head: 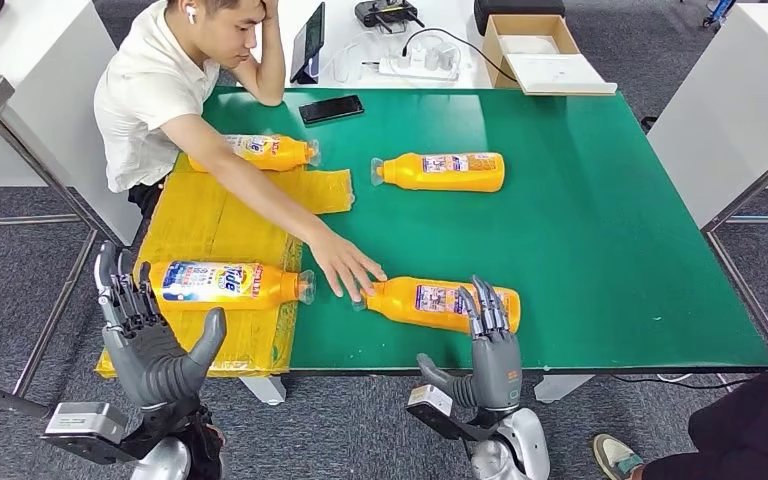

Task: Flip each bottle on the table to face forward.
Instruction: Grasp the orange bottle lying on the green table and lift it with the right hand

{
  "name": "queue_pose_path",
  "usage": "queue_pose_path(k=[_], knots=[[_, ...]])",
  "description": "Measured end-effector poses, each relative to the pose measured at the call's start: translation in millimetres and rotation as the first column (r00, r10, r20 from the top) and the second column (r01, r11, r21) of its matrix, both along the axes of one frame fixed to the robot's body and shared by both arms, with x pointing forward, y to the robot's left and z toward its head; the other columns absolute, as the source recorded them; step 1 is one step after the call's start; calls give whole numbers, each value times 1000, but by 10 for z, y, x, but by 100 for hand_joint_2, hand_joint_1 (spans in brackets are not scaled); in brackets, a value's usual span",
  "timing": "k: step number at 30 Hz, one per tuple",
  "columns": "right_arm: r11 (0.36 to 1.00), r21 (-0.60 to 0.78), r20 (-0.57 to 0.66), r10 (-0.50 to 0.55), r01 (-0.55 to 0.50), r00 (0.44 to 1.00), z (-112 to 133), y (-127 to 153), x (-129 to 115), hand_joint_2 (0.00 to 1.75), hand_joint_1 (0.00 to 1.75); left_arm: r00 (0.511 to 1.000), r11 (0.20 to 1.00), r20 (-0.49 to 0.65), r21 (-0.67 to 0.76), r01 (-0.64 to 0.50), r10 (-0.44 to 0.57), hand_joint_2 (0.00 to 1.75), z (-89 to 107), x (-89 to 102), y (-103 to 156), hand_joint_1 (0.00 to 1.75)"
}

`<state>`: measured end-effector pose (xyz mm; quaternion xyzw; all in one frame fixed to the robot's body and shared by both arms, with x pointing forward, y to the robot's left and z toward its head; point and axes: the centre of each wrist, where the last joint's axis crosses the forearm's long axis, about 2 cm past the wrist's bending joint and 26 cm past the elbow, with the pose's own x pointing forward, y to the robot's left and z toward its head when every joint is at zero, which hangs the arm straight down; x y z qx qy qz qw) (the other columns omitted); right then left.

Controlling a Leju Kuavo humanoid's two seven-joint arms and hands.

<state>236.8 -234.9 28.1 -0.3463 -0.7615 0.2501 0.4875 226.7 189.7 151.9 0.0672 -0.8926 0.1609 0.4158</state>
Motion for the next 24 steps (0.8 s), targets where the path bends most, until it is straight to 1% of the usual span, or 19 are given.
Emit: queue_pose_path(k=[5, 7, 10, 16, 21, 24], knots=[[987, -149, -57, -71, 62, 996, 39, -212, 233, 175, 0, 1000, 1000, 12, 10, -5, 5, 175, 26, 9, 11, 0], [981, -174, -79, -96, 81, 992, 39, -296, 329, 175, 0, 1000, 1000, 15, 8, -1, 1, 175, 35, 20, 11, 0], [977, -194, -107, -111, 89, 988, 16, -376, 406, 175, 0, 1000, 1000, 20, 2, 5, -5, 175, 49, 37, 10, 0], [974, -202, -163, -135, 101, 977, -39, -429, 473, 175, 0, 1000, 1000, 26, 1, 15, -15, 175, 70, 65, -1, 0], [969, -220, -241, -165, 112, 956, -67, -425, 606, 175, 0, 998, 998, 30, 5, 57, -57, 175, 96, 123, -65, 0], [958, -261, -288, -196, 120, 938, -65, -410, 683, 175, 0, 996, 996, 19, 4, 85, -85, 175, 102, 151, -103, 0]])
